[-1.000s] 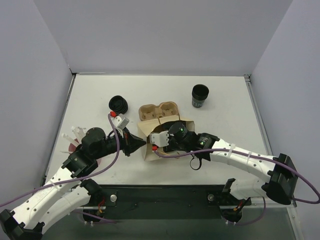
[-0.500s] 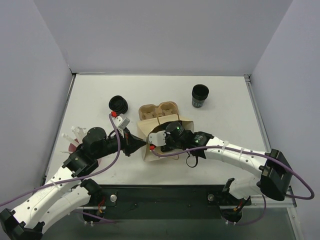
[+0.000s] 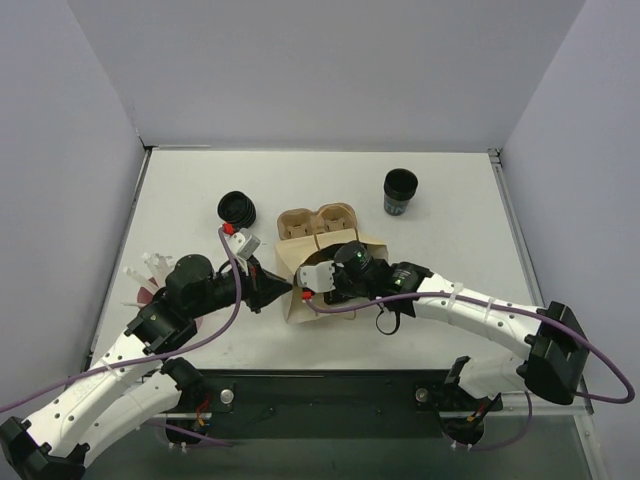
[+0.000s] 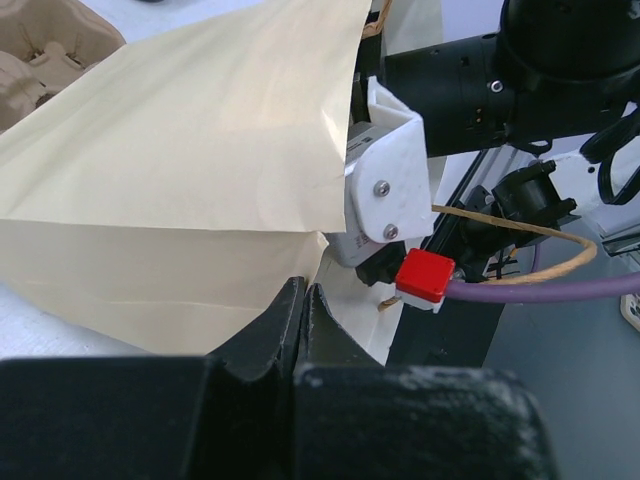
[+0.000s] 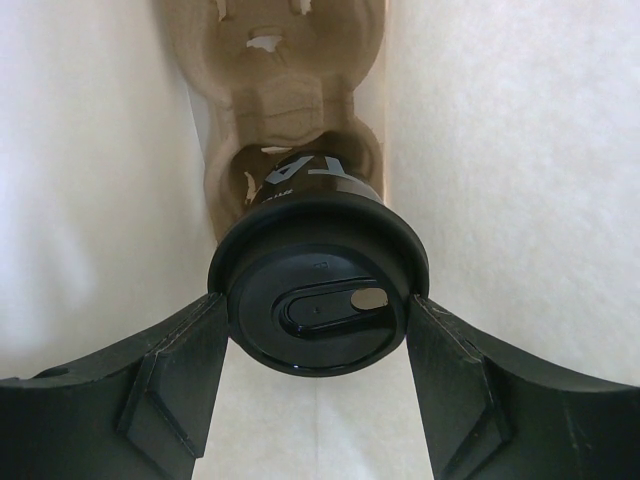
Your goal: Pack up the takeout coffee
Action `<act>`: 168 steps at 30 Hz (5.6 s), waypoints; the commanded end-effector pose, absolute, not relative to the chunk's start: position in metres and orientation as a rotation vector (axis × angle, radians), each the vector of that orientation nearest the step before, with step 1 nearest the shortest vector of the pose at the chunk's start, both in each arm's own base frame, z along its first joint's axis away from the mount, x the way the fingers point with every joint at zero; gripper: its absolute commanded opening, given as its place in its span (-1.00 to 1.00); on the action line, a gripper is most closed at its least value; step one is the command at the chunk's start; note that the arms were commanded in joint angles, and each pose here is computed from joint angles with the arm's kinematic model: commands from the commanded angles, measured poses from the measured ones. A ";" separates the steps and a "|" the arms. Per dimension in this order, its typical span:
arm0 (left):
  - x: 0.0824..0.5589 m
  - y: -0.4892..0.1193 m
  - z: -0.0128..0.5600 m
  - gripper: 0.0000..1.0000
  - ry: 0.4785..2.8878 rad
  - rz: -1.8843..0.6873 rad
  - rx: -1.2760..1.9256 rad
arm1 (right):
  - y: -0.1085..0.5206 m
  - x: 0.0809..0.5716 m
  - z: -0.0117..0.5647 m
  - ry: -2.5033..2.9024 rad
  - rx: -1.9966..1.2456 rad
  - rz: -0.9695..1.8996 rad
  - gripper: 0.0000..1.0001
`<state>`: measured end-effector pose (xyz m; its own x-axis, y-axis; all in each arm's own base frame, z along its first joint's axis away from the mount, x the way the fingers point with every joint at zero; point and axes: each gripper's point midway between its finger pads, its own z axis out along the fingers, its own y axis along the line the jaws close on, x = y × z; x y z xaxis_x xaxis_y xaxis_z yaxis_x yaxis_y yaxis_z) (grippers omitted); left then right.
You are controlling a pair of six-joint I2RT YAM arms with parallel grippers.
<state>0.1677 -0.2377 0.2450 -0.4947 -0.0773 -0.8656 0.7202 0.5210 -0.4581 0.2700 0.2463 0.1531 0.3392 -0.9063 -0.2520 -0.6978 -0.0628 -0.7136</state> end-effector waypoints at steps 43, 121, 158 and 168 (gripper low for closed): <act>0.168 -0.241 0.249 -1.00 1.829 -1.125 0.498 | 0.258 0.266 0.147 1.440 -1.741 -0.328 -0.25; 0.168 -0.238 0.244 -1.00 1.848 -1.101 0.511 | 0.242 0.299 0.103 1.666 -1.518 -0.323 -0.03; 0.183 -0.242 0.271 -1.00 1.869 -1.051 0.496 | 0.236 0.283 0.177 1.725 -1.486 -0.222 0.65; 0.185 -0.245 0.287 -1.00 1.933 -1.048 0.488 | 0.222 0.259 0.191 1.792 -1.521 -0.171 0.60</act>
